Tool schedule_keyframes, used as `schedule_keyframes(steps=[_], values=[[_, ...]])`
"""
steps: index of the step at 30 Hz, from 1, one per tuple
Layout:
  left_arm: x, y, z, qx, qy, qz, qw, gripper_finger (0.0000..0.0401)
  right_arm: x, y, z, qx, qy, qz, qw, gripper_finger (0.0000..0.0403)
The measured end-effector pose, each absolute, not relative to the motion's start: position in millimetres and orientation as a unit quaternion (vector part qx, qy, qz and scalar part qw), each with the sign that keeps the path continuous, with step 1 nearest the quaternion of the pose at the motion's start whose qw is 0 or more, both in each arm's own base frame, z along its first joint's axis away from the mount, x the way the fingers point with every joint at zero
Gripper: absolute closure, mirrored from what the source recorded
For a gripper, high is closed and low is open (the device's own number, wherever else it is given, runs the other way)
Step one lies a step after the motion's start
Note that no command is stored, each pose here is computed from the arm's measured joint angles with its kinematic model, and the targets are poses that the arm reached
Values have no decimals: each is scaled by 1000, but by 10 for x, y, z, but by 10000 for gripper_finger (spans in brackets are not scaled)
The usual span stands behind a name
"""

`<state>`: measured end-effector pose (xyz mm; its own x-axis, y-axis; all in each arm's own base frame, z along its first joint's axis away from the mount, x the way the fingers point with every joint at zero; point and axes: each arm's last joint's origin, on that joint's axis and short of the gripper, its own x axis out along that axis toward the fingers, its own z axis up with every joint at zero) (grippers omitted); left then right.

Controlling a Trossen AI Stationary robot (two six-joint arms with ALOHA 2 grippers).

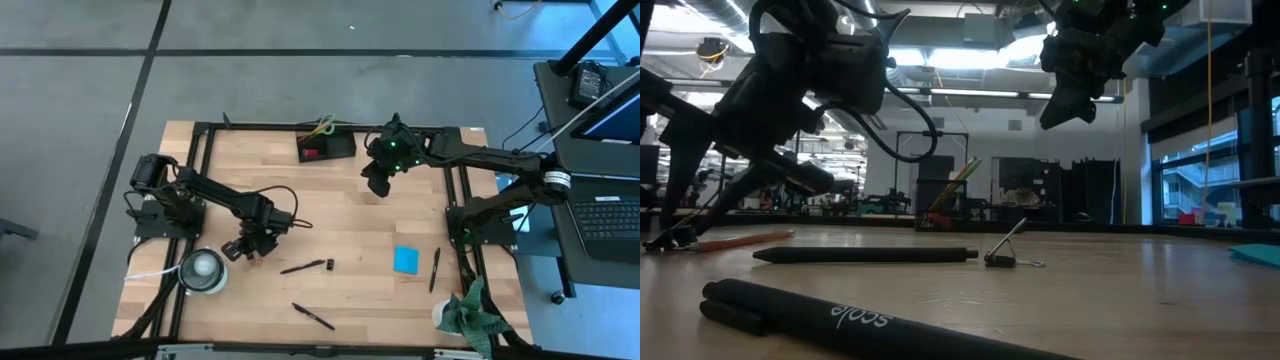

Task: Pick and place office supplies into organizer
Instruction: Put the left black binder clip into the desk organizer

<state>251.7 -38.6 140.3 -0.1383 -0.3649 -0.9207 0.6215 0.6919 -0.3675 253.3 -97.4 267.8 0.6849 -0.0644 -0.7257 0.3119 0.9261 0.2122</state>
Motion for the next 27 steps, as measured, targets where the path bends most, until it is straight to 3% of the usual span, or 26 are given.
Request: schedule_keyframes(steps=[9, 27], values=[[2562, -407, 1406, 84, 626, -397, 666, 305, 2533, -974, 2677, 162, 383, -104, 903, 334], [2556, -402, 1405, 87, 631, -392, 664, 374, 2532, -975, 2677, 160, 384, -103, 904, 334]])
